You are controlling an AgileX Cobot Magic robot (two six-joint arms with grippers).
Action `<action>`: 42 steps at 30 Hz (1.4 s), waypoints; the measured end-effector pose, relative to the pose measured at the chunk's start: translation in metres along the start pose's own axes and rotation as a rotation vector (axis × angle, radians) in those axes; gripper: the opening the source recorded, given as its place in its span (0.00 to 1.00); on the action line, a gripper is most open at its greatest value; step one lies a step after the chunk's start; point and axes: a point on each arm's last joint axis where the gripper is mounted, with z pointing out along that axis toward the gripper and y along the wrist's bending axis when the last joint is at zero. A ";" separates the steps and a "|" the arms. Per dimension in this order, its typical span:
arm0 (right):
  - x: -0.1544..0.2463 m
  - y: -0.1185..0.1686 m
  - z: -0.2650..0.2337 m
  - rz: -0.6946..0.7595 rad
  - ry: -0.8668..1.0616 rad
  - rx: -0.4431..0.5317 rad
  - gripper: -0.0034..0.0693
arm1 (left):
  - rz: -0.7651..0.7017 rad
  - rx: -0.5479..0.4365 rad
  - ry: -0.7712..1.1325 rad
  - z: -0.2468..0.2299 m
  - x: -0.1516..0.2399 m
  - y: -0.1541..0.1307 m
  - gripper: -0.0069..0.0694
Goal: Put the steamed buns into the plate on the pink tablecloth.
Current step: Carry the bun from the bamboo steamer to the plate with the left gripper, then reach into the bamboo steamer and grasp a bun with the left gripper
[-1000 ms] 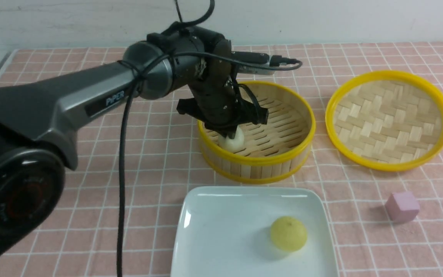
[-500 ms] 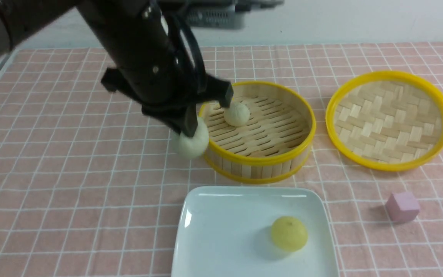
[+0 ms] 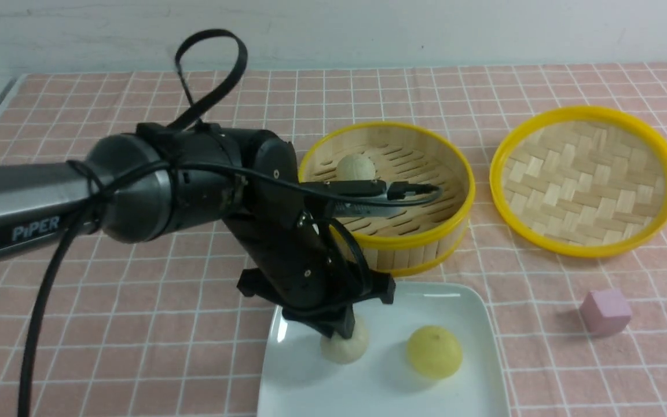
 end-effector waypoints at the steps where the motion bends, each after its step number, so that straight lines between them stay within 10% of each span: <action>1: 0.000 0.000 0.000 0.000 0.000 0.000 0.08 | -0.002 0.003 -0.003 0.001 0.000 0.000 0.36; 7: 0.000 0.000 0.000 0.000 -0.003 -0.001 0.08 | 0.042 0.027 -0.108 -0.032 -0.033 -0.009 0.55; 15: 0.000 0.000 0.000 0.000 -0.003 -0.001 0.09 | -0.010 0.026 -0.313 -0.083 -0.092 -0.023 0.55; 24: -0.001 0.000 0.000 0.000 -0.010 -0.002 0.10 | -0.175 -0.093 -0.438 -0.040 -0.155 -0.010 0.54; 42: -0.003 0.001 0.000 0.000 -0.029 -0.007 0.12 | -0.483 -0.016 -0.428 0.039 -0.184 0.039 0.54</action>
